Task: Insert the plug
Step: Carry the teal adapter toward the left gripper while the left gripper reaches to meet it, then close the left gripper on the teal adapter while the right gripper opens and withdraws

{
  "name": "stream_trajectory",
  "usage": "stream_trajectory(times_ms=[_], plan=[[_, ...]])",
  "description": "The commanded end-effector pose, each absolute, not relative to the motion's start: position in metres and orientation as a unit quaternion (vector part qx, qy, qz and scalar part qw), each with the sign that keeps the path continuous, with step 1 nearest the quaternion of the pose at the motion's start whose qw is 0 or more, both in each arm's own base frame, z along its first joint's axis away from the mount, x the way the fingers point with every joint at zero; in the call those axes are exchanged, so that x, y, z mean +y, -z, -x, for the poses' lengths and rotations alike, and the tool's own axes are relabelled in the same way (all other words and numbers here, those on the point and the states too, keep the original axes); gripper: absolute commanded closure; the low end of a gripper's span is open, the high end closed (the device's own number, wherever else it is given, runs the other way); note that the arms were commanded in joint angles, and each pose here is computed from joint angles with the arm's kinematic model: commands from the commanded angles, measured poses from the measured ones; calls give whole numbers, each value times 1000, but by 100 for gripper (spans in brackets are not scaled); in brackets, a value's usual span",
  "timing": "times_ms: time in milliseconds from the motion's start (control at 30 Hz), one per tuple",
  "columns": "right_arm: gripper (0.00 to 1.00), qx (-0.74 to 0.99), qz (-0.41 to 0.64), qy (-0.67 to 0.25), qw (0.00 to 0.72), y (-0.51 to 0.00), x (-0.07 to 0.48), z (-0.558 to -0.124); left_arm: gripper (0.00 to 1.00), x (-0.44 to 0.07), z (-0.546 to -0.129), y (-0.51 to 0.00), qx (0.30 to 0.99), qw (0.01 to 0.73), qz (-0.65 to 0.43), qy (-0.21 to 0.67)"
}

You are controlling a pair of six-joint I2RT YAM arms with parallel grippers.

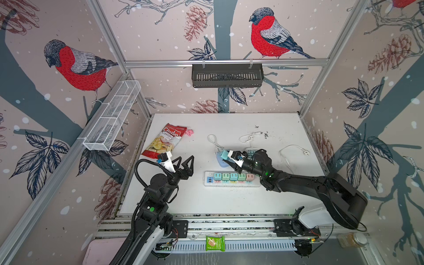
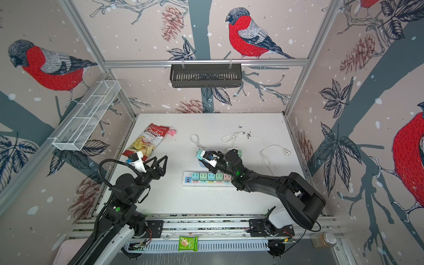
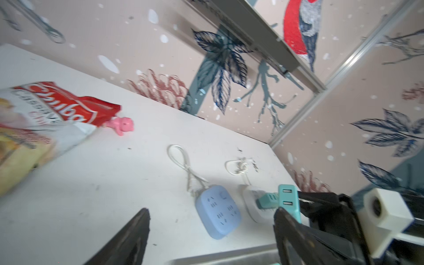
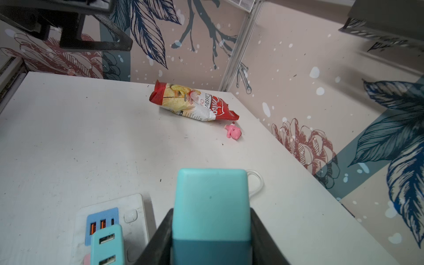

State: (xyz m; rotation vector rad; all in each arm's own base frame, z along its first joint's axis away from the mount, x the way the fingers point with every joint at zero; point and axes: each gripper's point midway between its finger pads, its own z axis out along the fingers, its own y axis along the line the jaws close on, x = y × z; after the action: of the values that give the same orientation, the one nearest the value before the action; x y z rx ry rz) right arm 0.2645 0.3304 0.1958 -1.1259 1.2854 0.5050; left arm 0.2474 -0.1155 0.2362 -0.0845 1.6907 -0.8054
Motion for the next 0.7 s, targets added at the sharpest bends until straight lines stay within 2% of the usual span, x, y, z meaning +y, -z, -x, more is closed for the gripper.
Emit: stream_trajectory(times_ms=[0,333,667], plan=[[93,500,465,-200,703,-241,322,-264,19,-159,-229,-265,699,557,-54,445],[94,455,469,-186,734,-252,305,-240,21,-235,-205,-285,697,498,-178,485],[94,412,489,-196,744,-257,302,-215,23,-279,-208,-288,706,471,-225,478]])
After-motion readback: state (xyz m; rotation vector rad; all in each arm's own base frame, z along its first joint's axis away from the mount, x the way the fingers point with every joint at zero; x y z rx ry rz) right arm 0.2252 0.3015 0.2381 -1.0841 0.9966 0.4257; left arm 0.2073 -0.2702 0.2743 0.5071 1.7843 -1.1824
